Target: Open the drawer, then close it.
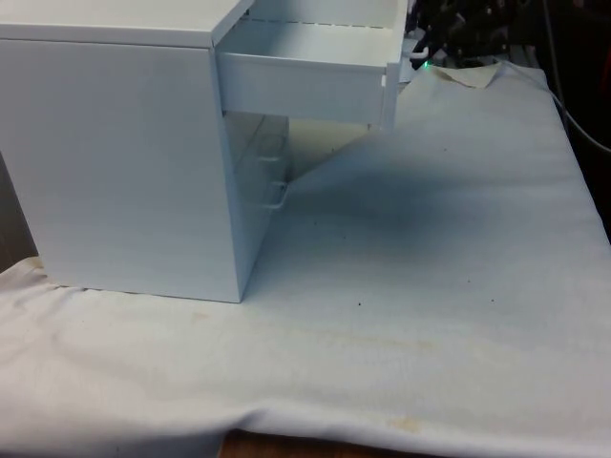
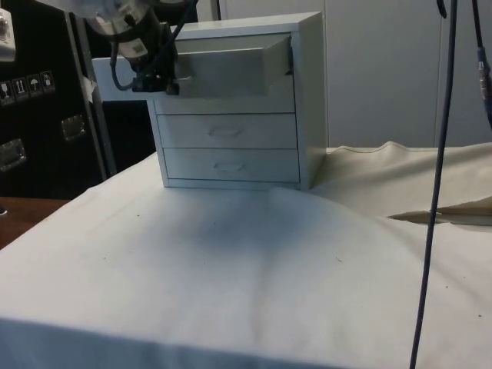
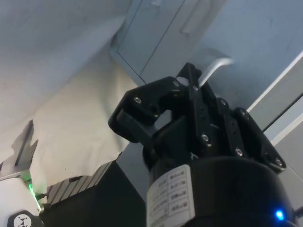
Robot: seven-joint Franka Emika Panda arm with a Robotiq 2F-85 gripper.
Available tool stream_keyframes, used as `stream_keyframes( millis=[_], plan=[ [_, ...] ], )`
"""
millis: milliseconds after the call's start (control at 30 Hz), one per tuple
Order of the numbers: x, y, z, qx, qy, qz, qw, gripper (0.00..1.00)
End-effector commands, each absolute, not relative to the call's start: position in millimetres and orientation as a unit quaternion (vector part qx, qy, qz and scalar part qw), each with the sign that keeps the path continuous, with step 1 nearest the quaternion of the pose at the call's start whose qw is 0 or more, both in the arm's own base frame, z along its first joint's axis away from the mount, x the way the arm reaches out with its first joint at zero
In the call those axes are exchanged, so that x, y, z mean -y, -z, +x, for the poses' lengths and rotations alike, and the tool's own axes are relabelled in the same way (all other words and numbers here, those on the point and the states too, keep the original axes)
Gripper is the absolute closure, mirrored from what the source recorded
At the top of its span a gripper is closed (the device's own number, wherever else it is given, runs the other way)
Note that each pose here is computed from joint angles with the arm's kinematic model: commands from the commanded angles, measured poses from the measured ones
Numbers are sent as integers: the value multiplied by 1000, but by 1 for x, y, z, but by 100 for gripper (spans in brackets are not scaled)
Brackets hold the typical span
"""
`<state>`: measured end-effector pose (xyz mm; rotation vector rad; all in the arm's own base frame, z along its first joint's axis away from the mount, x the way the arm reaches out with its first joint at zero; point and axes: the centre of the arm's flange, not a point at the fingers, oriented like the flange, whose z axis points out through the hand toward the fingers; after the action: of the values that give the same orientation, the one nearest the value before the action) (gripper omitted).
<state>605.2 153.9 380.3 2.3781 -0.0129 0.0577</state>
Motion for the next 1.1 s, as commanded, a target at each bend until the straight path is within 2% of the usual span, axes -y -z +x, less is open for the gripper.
stream_keyframes(
  millis=[0,67,100,267,300,333,367,667,1067],
  plan=[
    [-157,-381,605,5,-24,928,373,100],
    [-156,-381,605,6,-23,927,373,100],
    [-156,-381,606,5,-24,928,373,92],
    [-155,-381,605,5,-24,927,373,66],
    [-156,-380,605,5,-23,928,372,61],
    [-155,-381,605,5,-24,927,373,61],
    [-155,-381,606,5,-24,927,373,51],
    [-157,-379,605,5,-23,928,372,2],
    [-177,-361,602,15,-26,934,355,0]
  ],
)
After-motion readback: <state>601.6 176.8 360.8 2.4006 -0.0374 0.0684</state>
